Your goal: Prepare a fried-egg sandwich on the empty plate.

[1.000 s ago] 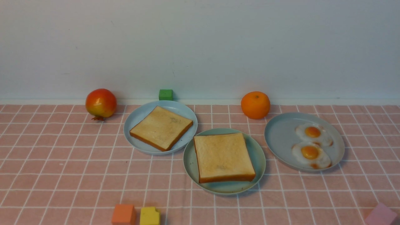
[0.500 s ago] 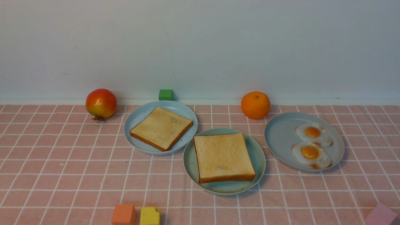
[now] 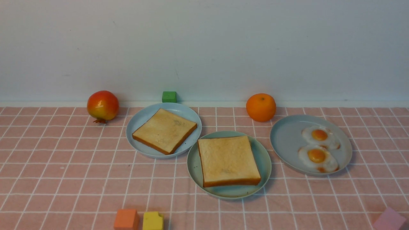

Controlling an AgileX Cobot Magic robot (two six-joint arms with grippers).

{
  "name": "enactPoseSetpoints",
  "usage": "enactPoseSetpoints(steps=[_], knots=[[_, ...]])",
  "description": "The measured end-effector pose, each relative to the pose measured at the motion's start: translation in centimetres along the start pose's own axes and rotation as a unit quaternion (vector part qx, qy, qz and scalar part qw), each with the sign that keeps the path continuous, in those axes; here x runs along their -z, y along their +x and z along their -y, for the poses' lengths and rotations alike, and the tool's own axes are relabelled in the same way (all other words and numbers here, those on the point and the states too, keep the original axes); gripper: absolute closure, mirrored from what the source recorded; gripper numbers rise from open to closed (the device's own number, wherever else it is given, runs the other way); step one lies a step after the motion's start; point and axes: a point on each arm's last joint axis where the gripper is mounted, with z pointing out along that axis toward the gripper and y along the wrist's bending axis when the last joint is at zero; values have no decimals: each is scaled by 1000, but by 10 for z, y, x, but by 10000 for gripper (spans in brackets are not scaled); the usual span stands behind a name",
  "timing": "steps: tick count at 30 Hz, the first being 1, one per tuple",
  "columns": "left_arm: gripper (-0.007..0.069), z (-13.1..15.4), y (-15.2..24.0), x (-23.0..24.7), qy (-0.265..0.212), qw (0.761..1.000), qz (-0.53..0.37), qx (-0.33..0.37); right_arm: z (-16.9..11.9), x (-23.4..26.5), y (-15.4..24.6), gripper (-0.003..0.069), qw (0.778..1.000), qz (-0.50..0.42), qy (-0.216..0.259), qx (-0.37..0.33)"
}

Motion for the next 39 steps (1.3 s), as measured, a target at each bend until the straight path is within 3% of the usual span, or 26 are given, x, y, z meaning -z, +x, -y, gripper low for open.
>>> enactPoseSetpoints(steps=[39], knots=[[613, 0, 0, 0, 0, 1000, -1, 0, 0, 0, 0, 563, 1000, 0, 0, 0]])
